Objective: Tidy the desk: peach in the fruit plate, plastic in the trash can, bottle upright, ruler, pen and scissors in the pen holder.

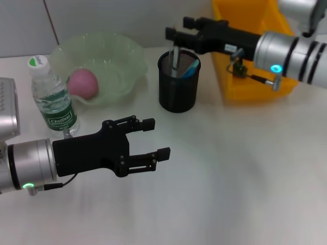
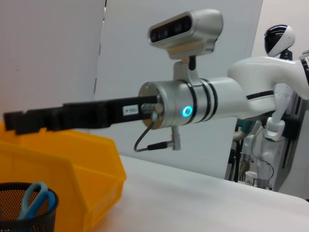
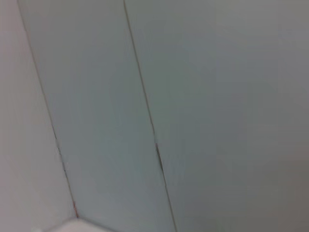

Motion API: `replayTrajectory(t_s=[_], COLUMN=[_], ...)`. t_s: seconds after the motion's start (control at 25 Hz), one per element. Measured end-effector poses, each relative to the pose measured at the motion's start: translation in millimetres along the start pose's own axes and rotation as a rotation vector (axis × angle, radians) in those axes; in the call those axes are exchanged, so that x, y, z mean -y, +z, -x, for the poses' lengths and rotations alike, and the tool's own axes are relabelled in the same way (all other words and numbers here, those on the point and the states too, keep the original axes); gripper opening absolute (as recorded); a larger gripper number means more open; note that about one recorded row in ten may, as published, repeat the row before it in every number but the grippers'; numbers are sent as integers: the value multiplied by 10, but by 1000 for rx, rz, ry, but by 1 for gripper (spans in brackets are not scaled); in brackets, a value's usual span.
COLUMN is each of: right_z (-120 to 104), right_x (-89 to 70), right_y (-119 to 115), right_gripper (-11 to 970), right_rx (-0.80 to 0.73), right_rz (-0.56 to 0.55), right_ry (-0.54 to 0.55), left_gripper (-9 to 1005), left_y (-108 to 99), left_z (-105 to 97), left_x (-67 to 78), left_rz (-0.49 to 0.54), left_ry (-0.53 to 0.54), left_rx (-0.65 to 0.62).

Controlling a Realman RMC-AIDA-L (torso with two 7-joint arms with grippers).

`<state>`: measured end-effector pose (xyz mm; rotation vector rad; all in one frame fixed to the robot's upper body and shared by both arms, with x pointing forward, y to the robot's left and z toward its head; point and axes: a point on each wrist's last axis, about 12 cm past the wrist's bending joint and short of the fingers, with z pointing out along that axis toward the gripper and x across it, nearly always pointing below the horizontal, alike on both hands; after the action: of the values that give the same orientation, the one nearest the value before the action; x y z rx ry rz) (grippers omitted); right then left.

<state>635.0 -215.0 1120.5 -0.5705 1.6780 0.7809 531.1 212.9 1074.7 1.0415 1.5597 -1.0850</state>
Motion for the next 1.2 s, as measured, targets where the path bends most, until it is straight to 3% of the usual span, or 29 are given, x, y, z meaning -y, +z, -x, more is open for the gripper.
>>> replayTrajectory(t_s=[0.16, 0.32, 0.44, 0.48, 0.64, 0.84, 1.2], right_z=[30, -18, -103, -103, -233, -380, -574], right_x=[25, 18, 4, 4, -68, -163, -204], right_y=[-267, -645, -1034, -1034, -1433, -1594, -1594], right_gripper=[678, 678, 677, 677, 677, 676, 677], right_rx=[100, 126, 104, 104, 23, -82, -289], right_rz=[13, 86, 181, 181, 311, 367, 399], right_ry=[49, 114, 150, 150, 171, 165, 138], left_gripper=[787, 789, 790, 791, 792, 795, 794], left_y=[-5, -15, -32, -32, -70, -107, -252], left_z=[-1, -10, -11, -11, -23, -22, 17], left_x=[1, 0, -7, -7, -14, -31, -32], left_rz=[0, 0, 3, 3, 3, -12, -11], left_ry=[0, -12, -22, -22, -39, -88, -131], left_rx=[0, -6, -11, -11, -26, -71, -27])
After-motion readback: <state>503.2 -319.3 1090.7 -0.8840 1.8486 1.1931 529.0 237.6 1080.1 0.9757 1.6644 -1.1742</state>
